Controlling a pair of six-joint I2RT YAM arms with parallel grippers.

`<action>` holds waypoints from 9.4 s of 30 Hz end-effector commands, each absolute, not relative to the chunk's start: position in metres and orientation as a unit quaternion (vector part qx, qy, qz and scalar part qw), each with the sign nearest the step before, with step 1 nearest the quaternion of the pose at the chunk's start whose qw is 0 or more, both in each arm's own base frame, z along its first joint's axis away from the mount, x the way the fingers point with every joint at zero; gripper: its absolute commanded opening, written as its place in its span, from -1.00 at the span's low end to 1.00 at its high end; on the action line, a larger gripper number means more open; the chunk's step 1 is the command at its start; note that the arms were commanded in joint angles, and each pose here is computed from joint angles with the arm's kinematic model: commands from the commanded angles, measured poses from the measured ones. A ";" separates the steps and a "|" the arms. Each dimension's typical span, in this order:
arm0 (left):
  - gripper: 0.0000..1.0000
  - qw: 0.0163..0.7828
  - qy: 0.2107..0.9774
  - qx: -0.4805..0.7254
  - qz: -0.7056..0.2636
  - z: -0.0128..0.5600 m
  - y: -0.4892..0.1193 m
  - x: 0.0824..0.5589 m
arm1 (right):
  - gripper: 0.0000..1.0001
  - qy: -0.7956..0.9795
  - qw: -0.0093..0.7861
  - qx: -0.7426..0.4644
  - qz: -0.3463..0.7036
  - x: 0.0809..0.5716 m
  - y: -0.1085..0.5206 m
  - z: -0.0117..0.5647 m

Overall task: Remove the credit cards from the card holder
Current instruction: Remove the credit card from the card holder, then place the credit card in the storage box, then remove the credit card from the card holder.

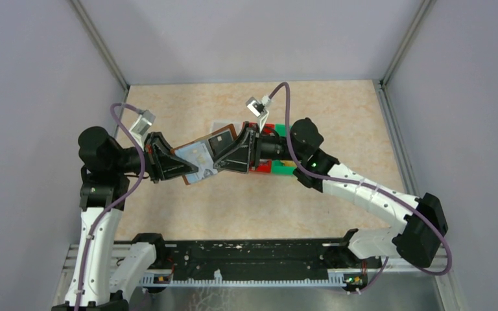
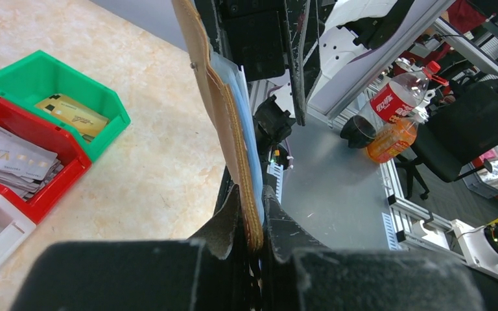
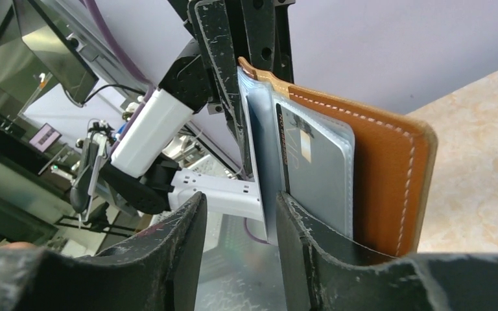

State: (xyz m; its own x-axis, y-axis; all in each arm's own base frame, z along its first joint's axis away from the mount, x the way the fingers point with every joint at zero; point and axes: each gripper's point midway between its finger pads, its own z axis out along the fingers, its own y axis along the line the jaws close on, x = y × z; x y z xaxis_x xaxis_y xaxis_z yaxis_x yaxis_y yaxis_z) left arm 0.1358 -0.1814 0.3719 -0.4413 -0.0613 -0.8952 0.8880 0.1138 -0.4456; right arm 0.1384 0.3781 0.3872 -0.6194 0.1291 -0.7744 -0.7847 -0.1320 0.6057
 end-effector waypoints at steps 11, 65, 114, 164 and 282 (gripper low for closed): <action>-1.00 0.438 0.632 0.325 -0.551 0.370 -0.180 0.149 | -0.33 0.533 0.349 -0.298 0.711 0.129 0.391 0.400; -0.86 0.421 0.632 0.336 -0.557 0.369 -0.180 0.144 | -1.00 0.530 0.402 -0.212 0.716 0.162 0.343 0.386; -1.00 0.477 0.654 0.323 -0.491 0.365 -0.174 0.179 | -1.00 0.841 0.371 -0.005 0.393 0.379 0.300 0.139; -1.00 0.474 0.640 0.342 -0.499 0.379 -0.175 0.163 | 0.25 0.788 0.543 0.002 0.290 0.365 0.248 0.275; -0.75 0.482 0.615 0.247 -0.572 0.400 -0.180 0.162 | -1.00 0.469 0.399 -0.232 0.753 0.137 0.386 0.407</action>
State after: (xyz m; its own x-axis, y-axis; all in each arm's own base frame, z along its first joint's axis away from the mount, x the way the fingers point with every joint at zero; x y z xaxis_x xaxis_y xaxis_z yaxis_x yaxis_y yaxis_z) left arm 0.1615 -0.1804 0.4097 -0.4391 -0.2865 -0.8515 0.8396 0.2067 -0.5024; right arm 0.1450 0.3911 0.3751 -0.6102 0.3899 -0.6897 -0.7898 -0.2303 0.5685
